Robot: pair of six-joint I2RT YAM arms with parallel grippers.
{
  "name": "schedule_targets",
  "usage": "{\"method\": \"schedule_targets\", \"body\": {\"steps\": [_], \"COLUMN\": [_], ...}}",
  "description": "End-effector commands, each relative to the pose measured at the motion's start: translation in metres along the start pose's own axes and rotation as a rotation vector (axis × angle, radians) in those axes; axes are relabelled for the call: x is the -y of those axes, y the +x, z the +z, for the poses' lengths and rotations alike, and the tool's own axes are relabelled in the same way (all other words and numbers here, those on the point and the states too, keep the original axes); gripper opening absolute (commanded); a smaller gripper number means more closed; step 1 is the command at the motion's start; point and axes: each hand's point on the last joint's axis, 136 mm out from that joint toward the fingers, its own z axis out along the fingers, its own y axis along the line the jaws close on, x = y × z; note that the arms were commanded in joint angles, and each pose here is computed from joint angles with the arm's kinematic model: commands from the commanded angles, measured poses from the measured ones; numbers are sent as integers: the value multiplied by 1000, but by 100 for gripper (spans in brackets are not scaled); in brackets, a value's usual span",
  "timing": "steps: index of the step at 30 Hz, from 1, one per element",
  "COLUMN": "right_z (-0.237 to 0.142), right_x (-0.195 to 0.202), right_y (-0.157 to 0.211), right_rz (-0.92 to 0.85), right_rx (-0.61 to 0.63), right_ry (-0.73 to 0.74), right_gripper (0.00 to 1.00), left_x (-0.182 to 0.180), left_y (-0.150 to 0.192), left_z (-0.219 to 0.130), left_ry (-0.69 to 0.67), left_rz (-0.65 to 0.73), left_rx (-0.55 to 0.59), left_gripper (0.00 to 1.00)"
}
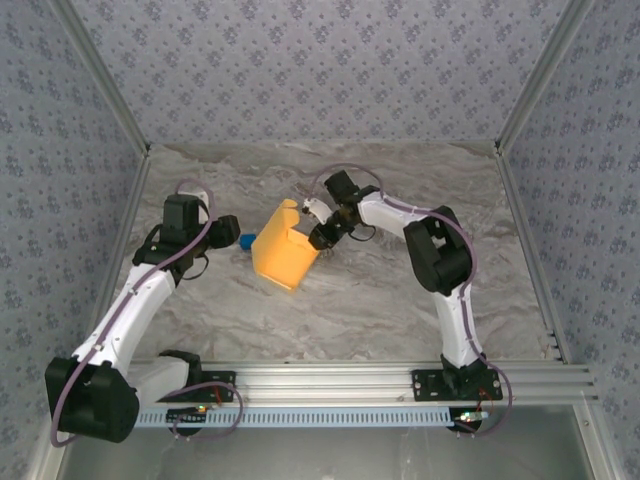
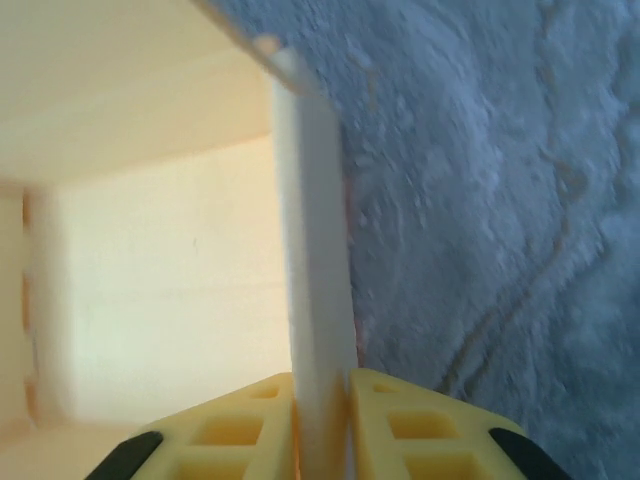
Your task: Fold the paper box
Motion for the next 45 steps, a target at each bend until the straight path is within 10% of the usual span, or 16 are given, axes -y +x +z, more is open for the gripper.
{"method": "schedule_targets", "body": {"steps": [1, 14, 30, 45], "right_z": [-21, -64, -80, -88], "right_x": [13, 32, 9, 31], "right_y": [11, 84, 52, 42], "right_rz": [59, 300, 311, 436], "right_rx": [-10, -8, 136, 202], "right_ry": [128, 486, 183, -71], "right_gripper": [17, 19, 56, 39], "left_x": [5, 8, 11, 12], "left_y": [-4, 12, 17, 15], "left_z": [-4, 11, 15, 13], "left_ry": [37, 74, 81, 84], "left_rz": [4, -11, 10, 15], "left_rx": [29, -1, -14, -5], "left_gripper": [63, 63, 63, 63]}}
